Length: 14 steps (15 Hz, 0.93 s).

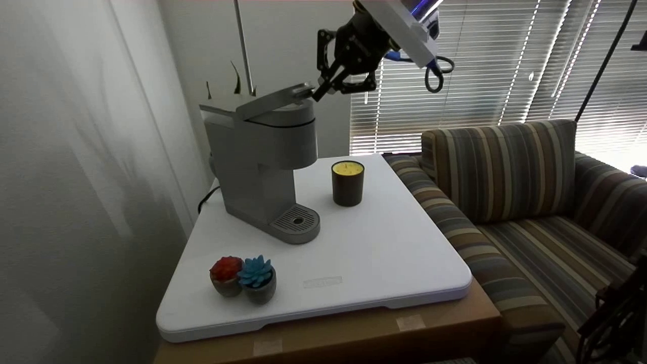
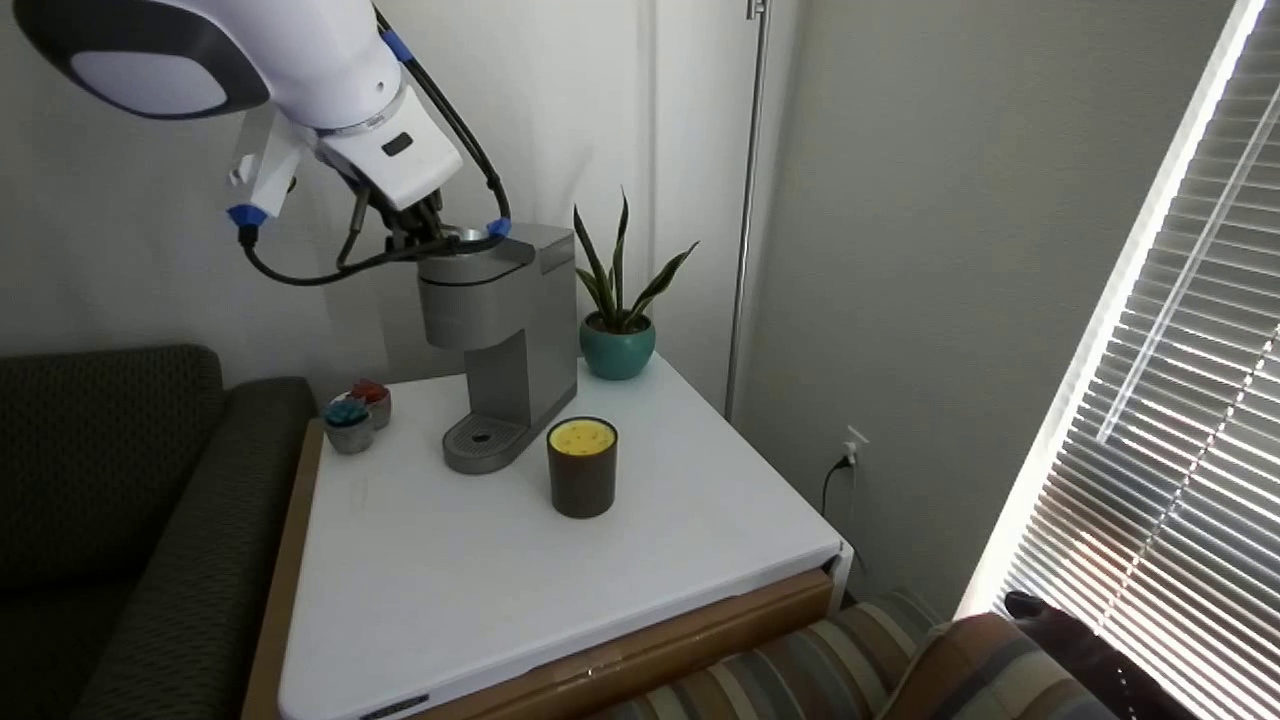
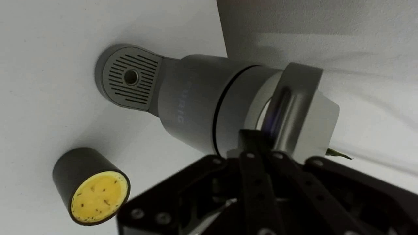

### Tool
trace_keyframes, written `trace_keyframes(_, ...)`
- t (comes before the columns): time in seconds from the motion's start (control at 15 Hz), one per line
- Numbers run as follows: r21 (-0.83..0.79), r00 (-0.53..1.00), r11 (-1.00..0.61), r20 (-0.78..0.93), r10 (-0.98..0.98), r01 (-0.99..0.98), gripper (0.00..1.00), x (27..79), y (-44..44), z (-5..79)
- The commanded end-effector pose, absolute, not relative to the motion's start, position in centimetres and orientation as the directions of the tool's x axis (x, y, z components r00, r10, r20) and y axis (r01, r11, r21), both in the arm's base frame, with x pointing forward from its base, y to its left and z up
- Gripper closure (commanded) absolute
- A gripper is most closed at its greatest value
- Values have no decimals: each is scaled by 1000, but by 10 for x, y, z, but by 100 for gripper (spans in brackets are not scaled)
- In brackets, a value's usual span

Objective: Open the grey coffee maker then close it

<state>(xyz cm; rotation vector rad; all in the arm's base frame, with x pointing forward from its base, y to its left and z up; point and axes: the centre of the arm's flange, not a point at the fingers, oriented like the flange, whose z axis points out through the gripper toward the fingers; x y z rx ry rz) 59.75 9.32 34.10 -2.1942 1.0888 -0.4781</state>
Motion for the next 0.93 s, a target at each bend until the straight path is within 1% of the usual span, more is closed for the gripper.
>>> trace_keyframes(0.0, -683, 611, -448, 3, -791, -577, 100, 612, 96, 326)
trace_keyframes(0.87, -707, 619, -487, 88, -780, -513, 100, 625, 99, 366)
